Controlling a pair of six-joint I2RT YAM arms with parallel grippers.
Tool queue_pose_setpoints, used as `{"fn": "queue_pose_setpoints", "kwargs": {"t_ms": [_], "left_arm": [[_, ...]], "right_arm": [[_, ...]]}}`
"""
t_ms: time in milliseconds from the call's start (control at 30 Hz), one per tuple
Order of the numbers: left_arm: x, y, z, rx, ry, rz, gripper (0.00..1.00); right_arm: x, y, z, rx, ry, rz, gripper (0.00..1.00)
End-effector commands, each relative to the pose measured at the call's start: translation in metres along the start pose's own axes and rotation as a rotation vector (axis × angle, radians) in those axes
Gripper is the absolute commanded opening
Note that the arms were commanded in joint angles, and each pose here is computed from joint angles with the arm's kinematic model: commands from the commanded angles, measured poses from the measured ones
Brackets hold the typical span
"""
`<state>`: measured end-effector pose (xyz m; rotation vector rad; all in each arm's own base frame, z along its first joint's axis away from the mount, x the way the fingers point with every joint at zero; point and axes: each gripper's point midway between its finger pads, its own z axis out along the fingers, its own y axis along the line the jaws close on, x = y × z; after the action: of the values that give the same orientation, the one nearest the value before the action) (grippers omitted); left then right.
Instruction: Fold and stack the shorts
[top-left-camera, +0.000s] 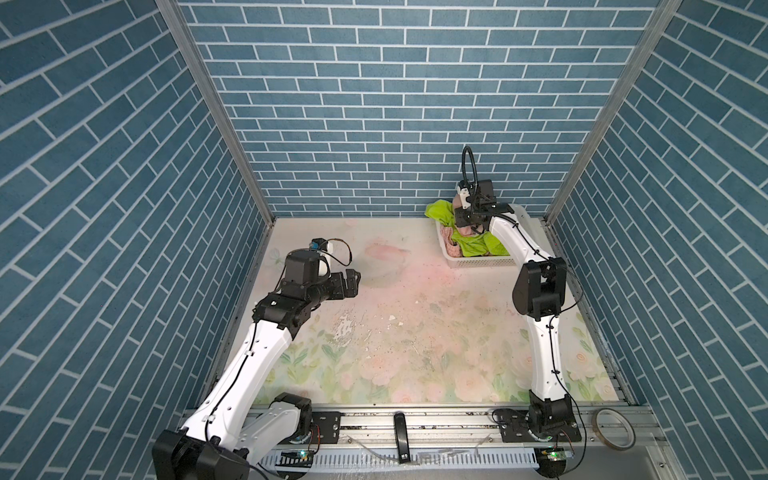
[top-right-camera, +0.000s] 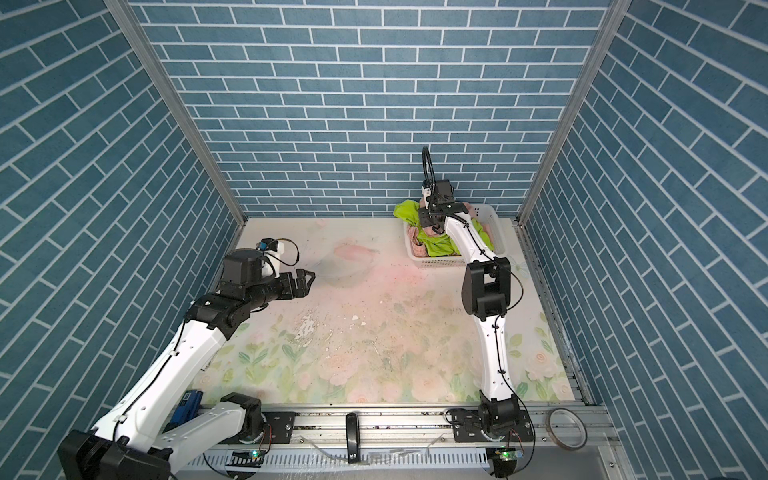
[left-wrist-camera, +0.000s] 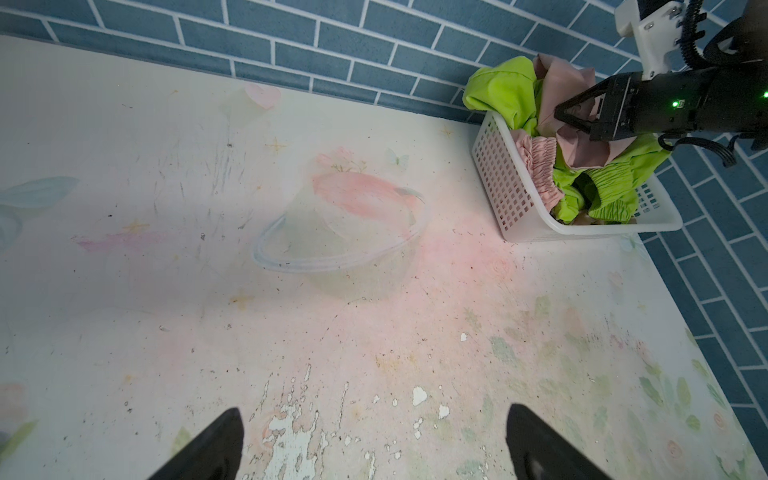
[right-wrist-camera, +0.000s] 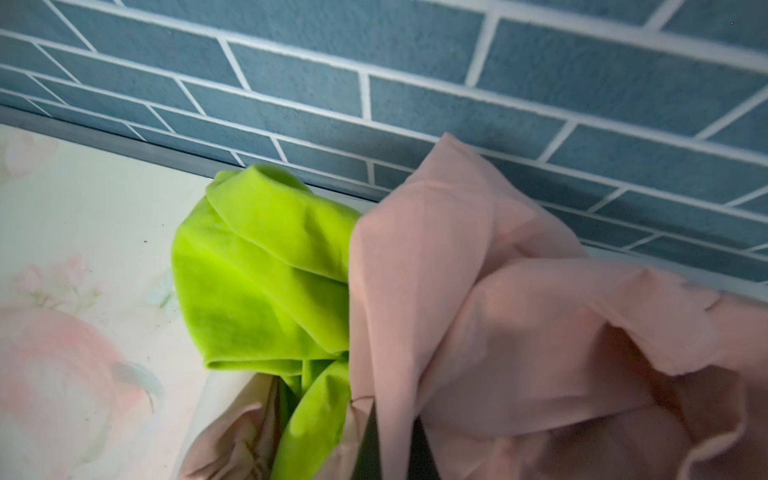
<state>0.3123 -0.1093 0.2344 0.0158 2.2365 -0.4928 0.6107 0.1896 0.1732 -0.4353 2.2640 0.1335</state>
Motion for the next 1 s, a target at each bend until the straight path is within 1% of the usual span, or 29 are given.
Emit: {"fn": "queue_pose_setpoints", "kwargs": {"t_ms": [0, 33, 67, 100, 200, 333, 433, 533, 667, 767, 867, 967], "left_arm": [[0.005, -0.002, -0.004, 0.007, 0.021, 0.018, 1.0], [0.005, -0.003, -0.004, 0.011, 0.021, 0.02, 1.0], [0.004, -0.004, -0.003, 0.013, 0.022, 0.02, 1.0], [0.004, -0.005, -0.003, 0.017, 0.023, 0.023, 1.0], [0.004, -0.007, -0.001, 0.028, 0.026, 0.026, 1.0], [0.007, -0.009, 0.004, 0.044, 0.038, 0.027, 1.0], [0.011, -0.012, 0.01, 0.059, 0.055, 0.031, 1.0], [0.015, -0.017, 0.014, 0.072, 0.071, 0.041, 1.0], [0.017, -0.021, 0.016, 0.083, 0.076, 0.052, 1.0], [0.019, -0.026, 0.017, 0.096, 0.084, 0.064, 1.0], [0.02, -0.032, 0.019, 0.113, 0.089, 0.077, 1.0], [0.022, -0.042, 0.023, 0.142, 0.095, 0.087, 1.0]], "right_arm": [[-0.043, -0.004, -0.066, 0.022, -0.093, -0.011, 0.0], [-0.05, -0.004, -0.076, 0.021, -0.113, -0.006, 0.0], [-0.065, -0.003, -0.099, 0.017, -0.159, -0.003, 0.0], [-0.075, -0.002, -0.115, 0.01, -0.191, 0.001, 0.0], [-0.1, -0.003, -0.152, 0.009, -0.276, 0.017, 0.0], [-0.126, -0.006, -0.191, 0.023, -0.355, 0.013, 0.0], [-0.14, -0.012, -0.211, 0.058, -0.388, -0.002, 0.0], [-0.145, -0.02, -0.214, 0.101, -0.392, -0.009, 0.0], [-0.14, -0.036, -0.198, 0.143, -0.37, 0.003, 0.0], [-0.142, -0.049, -0.189, 0.154, -0.379, 0.041, 0.0], [-0.154, -0.061, -0.189, 0.177, -0.427, 0.06, 0.0], [-0.177, -0.065, -0.217, 0.198, -0.527, 0.063, 0.0]]}}
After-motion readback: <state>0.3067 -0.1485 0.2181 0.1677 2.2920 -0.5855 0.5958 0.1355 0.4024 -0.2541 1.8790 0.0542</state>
